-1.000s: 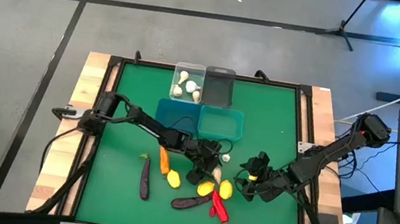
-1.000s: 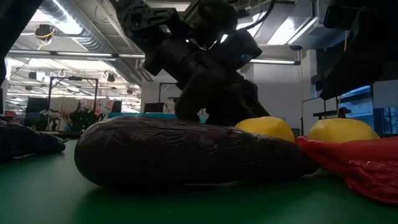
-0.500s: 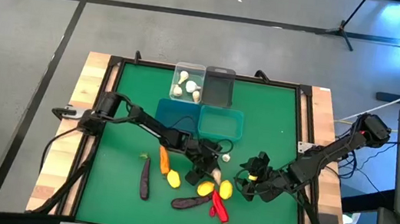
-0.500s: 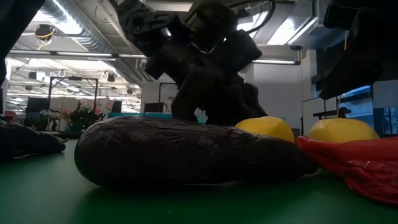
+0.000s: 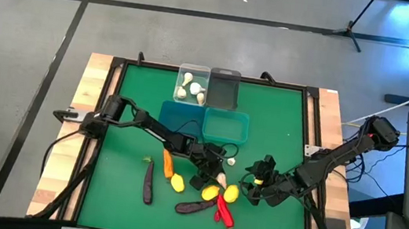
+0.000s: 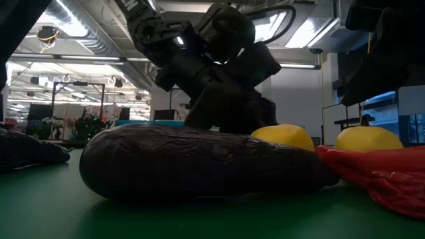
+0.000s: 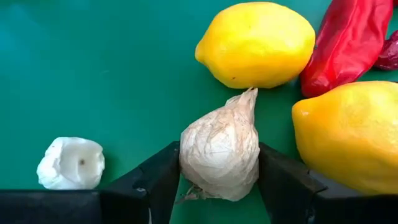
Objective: Sort produce into baskets
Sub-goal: Put the white garlic into the transparent bin
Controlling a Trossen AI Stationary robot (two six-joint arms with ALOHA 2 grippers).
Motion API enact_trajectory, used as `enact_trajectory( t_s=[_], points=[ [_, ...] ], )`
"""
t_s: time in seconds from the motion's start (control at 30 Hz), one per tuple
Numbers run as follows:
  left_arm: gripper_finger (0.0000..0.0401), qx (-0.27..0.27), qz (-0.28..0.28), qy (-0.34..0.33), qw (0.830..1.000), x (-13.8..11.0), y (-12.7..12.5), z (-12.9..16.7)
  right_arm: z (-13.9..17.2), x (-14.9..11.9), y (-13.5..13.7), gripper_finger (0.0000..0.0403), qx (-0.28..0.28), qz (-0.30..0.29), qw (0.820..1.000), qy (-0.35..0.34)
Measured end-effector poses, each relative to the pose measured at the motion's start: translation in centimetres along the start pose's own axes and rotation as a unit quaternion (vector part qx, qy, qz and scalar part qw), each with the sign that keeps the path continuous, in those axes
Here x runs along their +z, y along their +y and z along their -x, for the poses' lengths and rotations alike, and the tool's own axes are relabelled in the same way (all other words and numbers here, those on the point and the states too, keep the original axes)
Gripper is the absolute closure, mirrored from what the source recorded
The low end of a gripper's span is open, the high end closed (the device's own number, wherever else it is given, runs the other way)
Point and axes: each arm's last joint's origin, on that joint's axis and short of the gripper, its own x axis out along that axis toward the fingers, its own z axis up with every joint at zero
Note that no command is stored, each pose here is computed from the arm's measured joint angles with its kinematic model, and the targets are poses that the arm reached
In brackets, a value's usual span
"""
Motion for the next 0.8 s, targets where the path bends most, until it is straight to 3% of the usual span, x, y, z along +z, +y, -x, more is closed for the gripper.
enact_trajectory(
  t_s=[0.27,0.43,0.57,0.8],
  points=[
    [0.0245,0.002,0.017,-0.007,1.000,0.1,0.0,0.0,0.0,0.0,0.0,0.0123,-0.001,0.001,1.000,0.001],
    [0.0246,0.002,0.041,-0.011,0.999,0.5,0.1,0.4,0.0,0.0,0.0,0.0123,-0.002,0.002,1.000,0.002],
    [0.0236,0.009,0.046,-0.019,0.999,2.1,0.6,2.3,0.0,-0.1,-0.1,0.0123,-0.004,0.004,1.000,0.004],
    [0.0233,0.054,0.066,-0.017,0.996,4.6,3.6,8.4,0.0,-0.1,-0.2,0.0123,-0.008,0.005,1.000,0.002]
  ],
)
